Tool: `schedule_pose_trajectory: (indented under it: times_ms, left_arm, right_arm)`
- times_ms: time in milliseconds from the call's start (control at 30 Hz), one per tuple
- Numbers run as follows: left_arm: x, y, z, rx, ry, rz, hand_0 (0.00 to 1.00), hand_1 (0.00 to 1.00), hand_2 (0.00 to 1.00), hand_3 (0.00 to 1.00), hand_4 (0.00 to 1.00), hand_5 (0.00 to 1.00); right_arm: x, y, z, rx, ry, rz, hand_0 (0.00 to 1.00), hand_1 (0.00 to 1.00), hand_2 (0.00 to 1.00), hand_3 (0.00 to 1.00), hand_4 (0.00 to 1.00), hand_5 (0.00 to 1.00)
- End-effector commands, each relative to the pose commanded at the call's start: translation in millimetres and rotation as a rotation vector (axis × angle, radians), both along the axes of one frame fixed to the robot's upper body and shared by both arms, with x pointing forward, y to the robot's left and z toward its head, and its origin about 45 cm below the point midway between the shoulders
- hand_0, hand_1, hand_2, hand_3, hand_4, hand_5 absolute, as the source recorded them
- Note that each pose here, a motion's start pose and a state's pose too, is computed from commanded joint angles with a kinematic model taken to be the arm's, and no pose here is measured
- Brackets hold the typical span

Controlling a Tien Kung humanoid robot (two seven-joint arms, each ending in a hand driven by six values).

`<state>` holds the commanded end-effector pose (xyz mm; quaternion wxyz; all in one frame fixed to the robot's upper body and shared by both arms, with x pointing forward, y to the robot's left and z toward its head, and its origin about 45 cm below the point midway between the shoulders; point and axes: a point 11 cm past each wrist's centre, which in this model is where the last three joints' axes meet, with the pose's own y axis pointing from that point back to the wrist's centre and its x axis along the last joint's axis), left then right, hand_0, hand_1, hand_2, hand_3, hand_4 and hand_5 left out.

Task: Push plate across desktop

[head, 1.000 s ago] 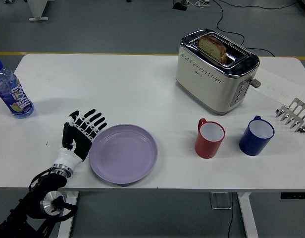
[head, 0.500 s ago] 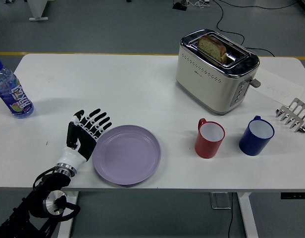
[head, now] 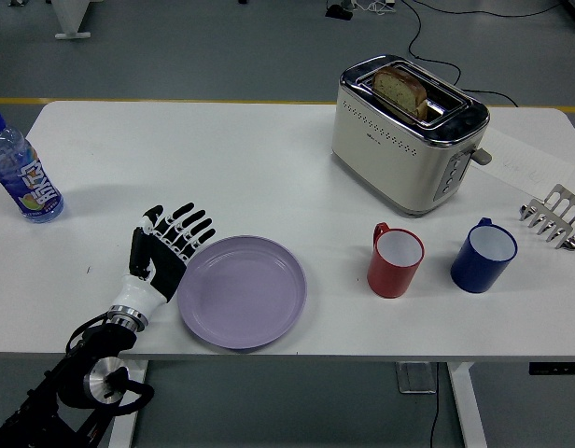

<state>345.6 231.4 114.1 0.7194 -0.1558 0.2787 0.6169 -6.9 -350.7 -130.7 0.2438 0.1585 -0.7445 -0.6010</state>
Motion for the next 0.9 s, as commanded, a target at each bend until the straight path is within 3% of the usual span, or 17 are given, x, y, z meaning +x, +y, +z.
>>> schedule_pose_trajectory:
  times_ms: [300,600,900]
  left_arm:
    - [1.6,4,4.7,0.007,-0.012,0.013,0.714,0.702,0.654,0.621,0.524,0.998]
    - [13.6,20,28.9,0.048,-0.07,0.059,0.713,0.701,0.653,0.623,0.525,0.998]
    - [20.6,92,53.4,0.116,-0.114,0.195,0.712,0.696,0.653,0.626,0.527,0.998]
  right_arm:
    - [-0.8,0,0.0,0.0,0.003,-0.001,0.591,0.522,0.605,0.623,0.375,0.564]
    - [-3.2,1,-0.2,0.001,0.009,-0.004,0.591,0.523,0.604,0.622,0.376,0.564]
    - [-7.9,2,-0.4,0.002,0.017,-0.008,0.592,0.522,0.604,0.622,0.378,0.567]
